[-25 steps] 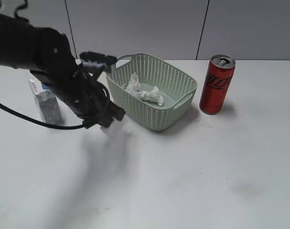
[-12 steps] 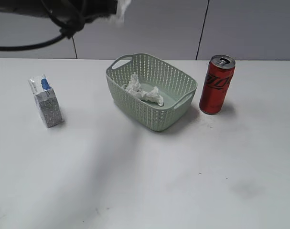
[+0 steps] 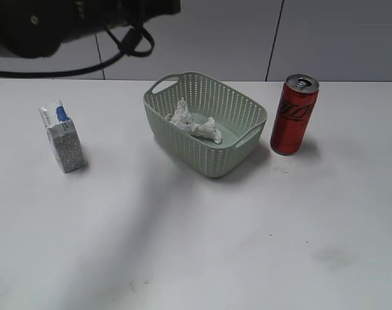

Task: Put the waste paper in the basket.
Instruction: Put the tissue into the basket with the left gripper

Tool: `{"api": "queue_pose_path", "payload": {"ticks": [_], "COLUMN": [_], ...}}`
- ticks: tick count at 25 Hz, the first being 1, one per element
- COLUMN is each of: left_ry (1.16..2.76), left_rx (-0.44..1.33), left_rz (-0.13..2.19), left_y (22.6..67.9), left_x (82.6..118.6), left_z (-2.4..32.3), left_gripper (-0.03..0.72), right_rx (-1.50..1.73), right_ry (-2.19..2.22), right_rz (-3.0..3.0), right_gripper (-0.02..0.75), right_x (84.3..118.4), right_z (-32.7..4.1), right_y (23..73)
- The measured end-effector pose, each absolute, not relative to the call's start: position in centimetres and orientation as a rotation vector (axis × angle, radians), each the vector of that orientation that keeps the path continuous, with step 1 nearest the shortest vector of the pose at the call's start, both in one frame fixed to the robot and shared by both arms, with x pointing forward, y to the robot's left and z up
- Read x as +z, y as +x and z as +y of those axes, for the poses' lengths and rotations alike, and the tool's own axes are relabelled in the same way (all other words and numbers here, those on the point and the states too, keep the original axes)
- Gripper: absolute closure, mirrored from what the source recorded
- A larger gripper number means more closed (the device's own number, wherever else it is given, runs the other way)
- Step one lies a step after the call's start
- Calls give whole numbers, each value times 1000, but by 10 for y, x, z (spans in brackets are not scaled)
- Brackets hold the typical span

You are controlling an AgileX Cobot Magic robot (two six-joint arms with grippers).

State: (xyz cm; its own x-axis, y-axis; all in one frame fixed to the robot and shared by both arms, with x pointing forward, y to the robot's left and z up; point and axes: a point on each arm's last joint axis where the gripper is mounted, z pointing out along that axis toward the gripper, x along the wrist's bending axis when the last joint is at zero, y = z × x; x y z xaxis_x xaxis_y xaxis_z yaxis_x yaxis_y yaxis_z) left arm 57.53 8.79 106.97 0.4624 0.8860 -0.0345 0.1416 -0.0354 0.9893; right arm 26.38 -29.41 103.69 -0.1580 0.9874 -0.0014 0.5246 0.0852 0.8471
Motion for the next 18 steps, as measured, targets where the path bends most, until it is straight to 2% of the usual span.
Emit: {"api": "queue_pose_path", "payload": {"ticks": [7,11,14,18], "left_ry": [1647,1702,1727,1740], "left_rx": [711,690,676,666], "left_rz": [977,1000,1013,1018], "left_y": [584,587,588,587], "left_x": [1010,988,981,979], "left_z": [63,59,58,58], "left_gripper": [683,638,524,230], "right_rx": [970,970,970,970], "right_ry": [1496,1496,1496,1496], "right_rz": [1755,1755,1755,1755], "right_gripper": [166,166,166,166], "right_x": [1037,1037,1037,1037], "right_z": [-294,-294,-294,-294], "right_y": [264,264,264,264]}}
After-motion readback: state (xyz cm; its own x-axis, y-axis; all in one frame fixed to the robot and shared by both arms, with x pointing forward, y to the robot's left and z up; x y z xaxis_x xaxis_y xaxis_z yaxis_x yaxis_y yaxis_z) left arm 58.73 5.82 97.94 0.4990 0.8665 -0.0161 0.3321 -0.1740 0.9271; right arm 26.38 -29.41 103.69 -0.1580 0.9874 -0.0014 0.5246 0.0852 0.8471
